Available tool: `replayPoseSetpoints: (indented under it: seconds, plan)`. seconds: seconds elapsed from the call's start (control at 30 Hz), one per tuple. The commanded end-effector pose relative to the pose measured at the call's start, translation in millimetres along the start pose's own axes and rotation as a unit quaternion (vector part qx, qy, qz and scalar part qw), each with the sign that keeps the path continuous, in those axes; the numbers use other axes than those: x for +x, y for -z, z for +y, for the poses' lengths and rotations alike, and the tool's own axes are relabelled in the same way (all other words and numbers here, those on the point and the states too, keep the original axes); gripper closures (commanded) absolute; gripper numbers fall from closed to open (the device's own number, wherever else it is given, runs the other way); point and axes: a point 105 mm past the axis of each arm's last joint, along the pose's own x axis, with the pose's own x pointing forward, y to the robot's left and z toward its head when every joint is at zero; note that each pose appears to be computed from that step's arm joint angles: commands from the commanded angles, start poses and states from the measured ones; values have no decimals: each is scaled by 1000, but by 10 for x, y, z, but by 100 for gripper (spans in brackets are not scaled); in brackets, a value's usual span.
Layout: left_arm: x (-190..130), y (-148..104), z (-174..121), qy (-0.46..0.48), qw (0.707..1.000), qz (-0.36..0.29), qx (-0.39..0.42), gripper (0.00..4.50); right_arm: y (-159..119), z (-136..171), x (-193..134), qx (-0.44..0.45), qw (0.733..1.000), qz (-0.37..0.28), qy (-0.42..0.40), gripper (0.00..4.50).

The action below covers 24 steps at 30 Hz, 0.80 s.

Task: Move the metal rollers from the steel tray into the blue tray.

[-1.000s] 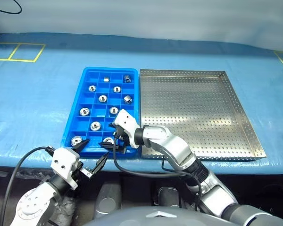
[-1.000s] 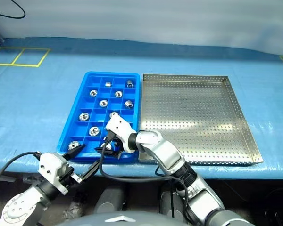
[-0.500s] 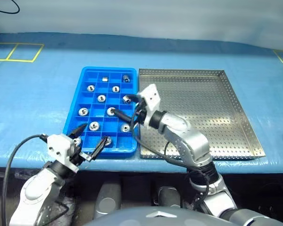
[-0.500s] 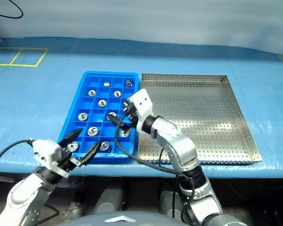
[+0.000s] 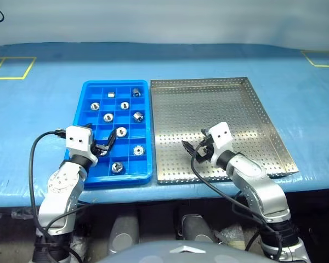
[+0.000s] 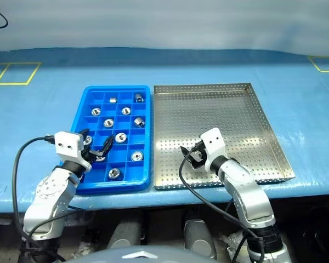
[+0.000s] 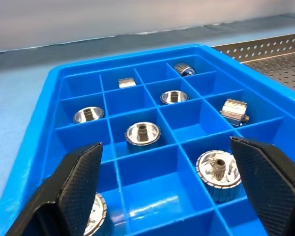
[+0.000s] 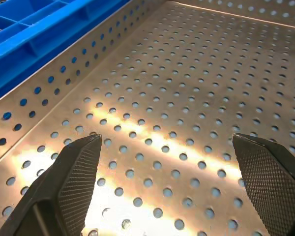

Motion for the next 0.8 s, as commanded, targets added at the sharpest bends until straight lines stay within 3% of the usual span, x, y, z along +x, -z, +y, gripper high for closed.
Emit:
replayPoseSetpoints:
  seconds: [0.03, 0.8]
  plan:
    - [57, -86, -46, 10, 1000, -16, 7, 0, -103, -5, -104, -1, 1000, -25, 19, 4]
    - [65, -80, -53, 8, 1000, -17, -6, 0, -57, 23, -58, 14, 999, -19, 38, 4]
